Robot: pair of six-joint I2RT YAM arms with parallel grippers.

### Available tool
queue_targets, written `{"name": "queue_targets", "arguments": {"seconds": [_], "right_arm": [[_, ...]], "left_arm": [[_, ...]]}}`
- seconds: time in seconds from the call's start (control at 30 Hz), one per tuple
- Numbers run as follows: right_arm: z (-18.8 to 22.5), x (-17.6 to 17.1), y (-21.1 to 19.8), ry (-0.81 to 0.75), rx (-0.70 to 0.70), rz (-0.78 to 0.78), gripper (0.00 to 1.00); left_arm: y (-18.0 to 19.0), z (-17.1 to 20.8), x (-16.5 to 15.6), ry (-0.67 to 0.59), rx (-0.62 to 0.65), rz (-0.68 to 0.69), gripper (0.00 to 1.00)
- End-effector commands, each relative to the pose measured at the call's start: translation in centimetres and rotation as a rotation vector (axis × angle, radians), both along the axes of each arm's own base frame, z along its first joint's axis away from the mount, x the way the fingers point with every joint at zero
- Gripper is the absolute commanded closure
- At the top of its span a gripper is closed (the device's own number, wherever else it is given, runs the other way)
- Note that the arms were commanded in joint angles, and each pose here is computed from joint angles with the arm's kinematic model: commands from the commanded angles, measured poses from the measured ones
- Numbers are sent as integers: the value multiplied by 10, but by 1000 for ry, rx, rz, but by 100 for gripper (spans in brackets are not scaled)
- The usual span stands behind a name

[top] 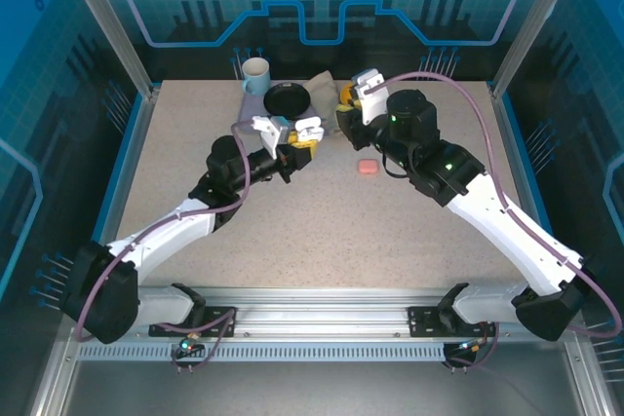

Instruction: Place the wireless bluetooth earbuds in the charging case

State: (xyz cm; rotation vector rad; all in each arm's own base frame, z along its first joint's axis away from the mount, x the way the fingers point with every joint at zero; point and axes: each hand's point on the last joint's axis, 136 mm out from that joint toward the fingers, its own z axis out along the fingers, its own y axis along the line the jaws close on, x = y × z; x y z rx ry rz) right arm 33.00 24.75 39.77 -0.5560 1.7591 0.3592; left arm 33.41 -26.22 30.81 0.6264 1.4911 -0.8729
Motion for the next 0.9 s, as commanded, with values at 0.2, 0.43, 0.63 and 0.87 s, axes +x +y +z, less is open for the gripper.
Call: {"name": "queue_targets", "arguments": {"seconds": [0.2, 0.43, 0.63, 0.87], "right_arm": [[5, 1, 13, -64, -6, 117, 74], [-9, 4, 11, -35, -2, 156, 75], [-12, 3, 13, -39, -12, 185, 76], [-8, 1, 9, -89, -34, 185, 76]], "left_arm": [[-21, 32, -4, -40, -56, -91, 100], [-23, 34, -5, -36, -63, -108, 100], [-27, 36, -7, -30, -64, -130, 100], [-31, 35, -6, -20, -63, -145, 100]]}}
